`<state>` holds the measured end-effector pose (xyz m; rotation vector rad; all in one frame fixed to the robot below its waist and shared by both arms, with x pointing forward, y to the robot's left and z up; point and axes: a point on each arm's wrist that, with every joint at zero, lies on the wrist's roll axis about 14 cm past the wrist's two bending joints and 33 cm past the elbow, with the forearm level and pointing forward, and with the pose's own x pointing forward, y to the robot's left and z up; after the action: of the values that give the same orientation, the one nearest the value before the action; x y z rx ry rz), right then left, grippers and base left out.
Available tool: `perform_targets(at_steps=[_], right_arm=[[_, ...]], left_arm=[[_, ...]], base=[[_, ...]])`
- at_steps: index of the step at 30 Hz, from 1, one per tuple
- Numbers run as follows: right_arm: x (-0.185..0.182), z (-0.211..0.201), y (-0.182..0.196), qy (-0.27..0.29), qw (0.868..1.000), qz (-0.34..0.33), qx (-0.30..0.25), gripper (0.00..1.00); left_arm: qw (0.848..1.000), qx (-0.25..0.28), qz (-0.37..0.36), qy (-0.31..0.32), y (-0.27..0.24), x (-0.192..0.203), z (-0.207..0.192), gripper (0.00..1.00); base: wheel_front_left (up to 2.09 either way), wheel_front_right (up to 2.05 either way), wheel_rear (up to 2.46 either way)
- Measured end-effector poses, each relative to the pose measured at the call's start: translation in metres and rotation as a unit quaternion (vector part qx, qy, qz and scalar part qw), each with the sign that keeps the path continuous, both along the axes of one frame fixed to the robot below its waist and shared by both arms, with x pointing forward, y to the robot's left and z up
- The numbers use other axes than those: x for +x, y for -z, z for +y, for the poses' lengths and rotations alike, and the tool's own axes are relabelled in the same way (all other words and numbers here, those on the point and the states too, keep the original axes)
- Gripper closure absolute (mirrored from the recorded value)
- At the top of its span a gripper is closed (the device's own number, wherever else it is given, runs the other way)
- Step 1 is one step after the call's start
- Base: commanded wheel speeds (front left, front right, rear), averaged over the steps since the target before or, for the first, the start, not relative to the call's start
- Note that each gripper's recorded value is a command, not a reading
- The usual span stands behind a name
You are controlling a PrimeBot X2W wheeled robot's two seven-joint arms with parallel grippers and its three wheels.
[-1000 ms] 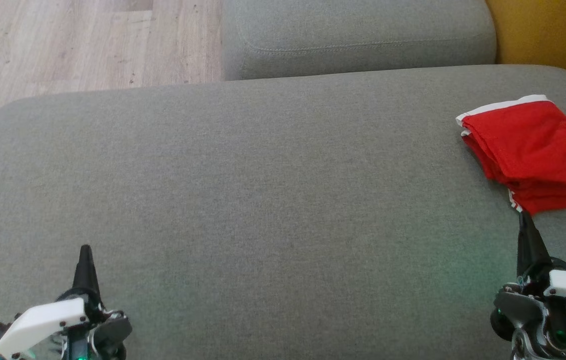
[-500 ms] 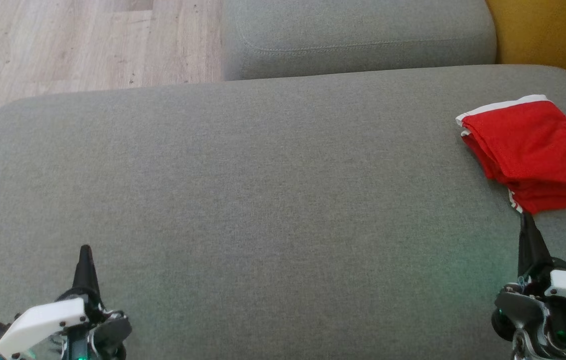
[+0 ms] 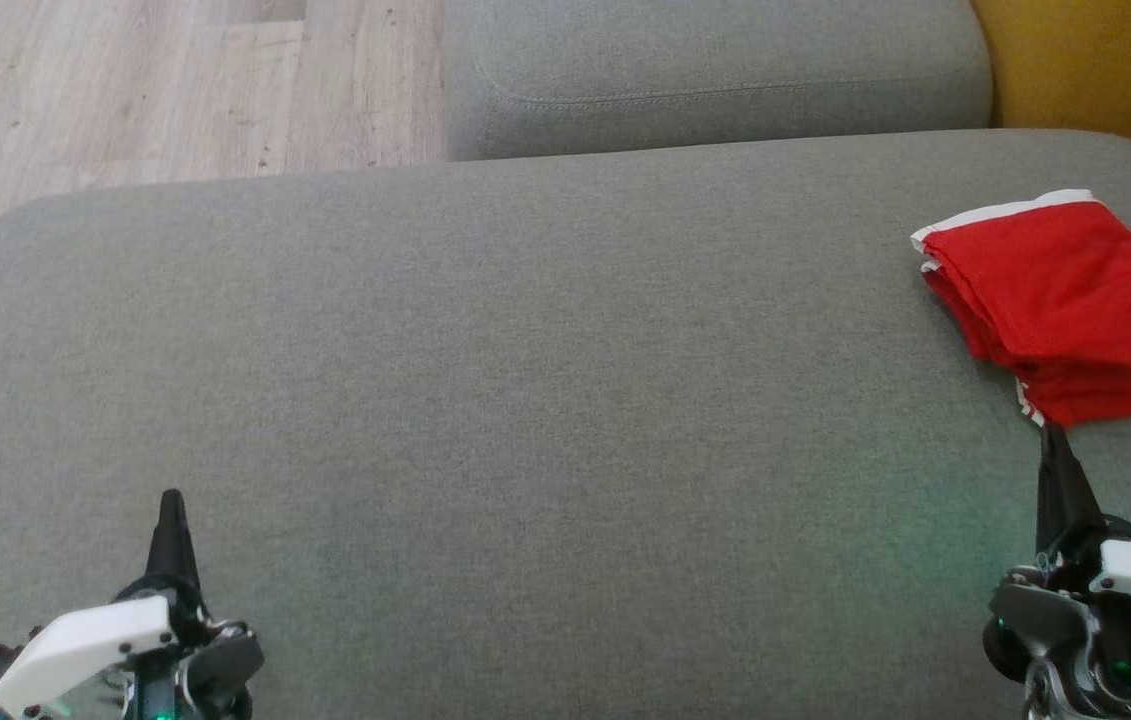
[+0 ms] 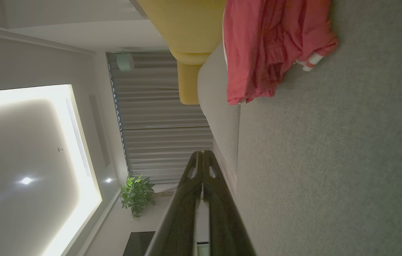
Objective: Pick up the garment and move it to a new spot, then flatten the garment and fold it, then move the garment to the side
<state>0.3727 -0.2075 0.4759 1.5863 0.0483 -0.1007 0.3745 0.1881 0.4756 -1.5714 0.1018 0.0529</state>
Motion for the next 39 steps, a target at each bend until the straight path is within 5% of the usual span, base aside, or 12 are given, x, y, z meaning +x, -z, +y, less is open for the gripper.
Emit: perform_targets(at_steps=[39], right_arm=[[-0.0001,-0.0002,0.0000,-0.001,1.000,0.000,0.001,1.00]], left_arm=[[1.000,0.000,0.000,0.000,0.0000,0.0000,-0.0001,1.00]], base=[[0.00,0.00,0.00]])
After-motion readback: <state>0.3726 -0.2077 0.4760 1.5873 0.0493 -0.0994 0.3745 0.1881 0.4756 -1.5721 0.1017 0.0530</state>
